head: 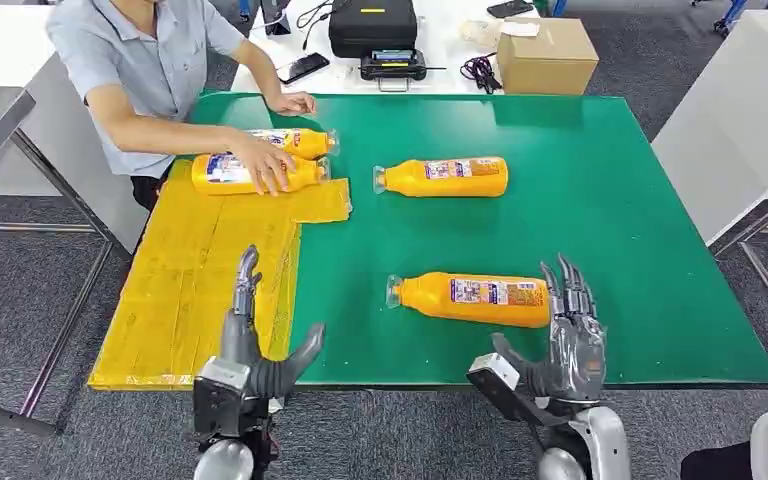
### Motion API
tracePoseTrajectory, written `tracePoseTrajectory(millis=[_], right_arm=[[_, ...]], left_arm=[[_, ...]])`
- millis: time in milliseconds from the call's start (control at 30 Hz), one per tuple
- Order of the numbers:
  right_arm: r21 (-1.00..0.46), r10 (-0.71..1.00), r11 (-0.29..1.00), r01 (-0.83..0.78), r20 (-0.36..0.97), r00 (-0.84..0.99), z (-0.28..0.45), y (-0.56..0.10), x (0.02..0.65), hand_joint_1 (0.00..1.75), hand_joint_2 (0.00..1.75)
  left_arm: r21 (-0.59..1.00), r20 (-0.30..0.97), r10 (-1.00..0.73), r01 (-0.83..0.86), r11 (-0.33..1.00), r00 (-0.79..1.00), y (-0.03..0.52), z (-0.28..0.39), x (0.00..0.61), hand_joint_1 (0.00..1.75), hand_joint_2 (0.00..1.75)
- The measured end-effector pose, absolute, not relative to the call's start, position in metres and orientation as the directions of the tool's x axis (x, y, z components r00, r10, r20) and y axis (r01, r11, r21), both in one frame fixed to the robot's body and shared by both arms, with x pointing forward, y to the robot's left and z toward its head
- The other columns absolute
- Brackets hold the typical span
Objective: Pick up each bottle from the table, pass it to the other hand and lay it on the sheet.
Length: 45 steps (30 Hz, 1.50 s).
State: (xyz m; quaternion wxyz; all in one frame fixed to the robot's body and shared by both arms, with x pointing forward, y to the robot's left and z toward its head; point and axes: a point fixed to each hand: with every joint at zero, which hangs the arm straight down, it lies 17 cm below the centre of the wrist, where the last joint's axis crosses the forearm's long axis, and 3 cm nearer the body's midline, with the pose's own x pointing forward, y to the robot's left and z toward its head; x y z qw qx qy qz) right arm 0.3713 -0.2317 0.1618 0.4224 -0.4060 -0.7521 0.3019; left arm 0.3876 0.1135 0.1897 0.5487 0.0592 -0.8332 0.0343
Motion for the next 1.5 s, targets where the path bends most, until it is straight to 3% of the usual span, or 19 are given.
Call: tracePoseTrajectory(millis=[200,500,900,1500], right_arm=[[-0.901,0.948,0.296,0.318,0.234,-0.217,0.128,-0.261,0.392,0.0,1.75],[-0.953,0.967,0.221,0.206,0.187,-0.173,0.091,-0.29,0.409,0.0,1.75],[-0.98,0.972,0.198,0.034,0.192,-0.135,0.046,-0.319,0.443,0.0,1.75],[-0.977,0.949,0.182,-0.115,0.205,-0.241,0.022,-0.278,0.455,0.0,1.75]], left_arm=[[0.018,0.934,-0.044,-0.076,0.997,-0.354,0.09,0.176,0.388,0.0,1.75],[0.028,0.943,-0.042,-0.045,0.999,-0.33,0.077,0.167,0.387,0.0,1.75],[0.032,0.949,-0.032,-0.005,0.999,-0.315,0.063,0.166,0.388,0.0,1.75],[0.081,0.944,-0.067,0.029,0.996,-0.322,0.044,0.167,0.388,0.0,1.75]])
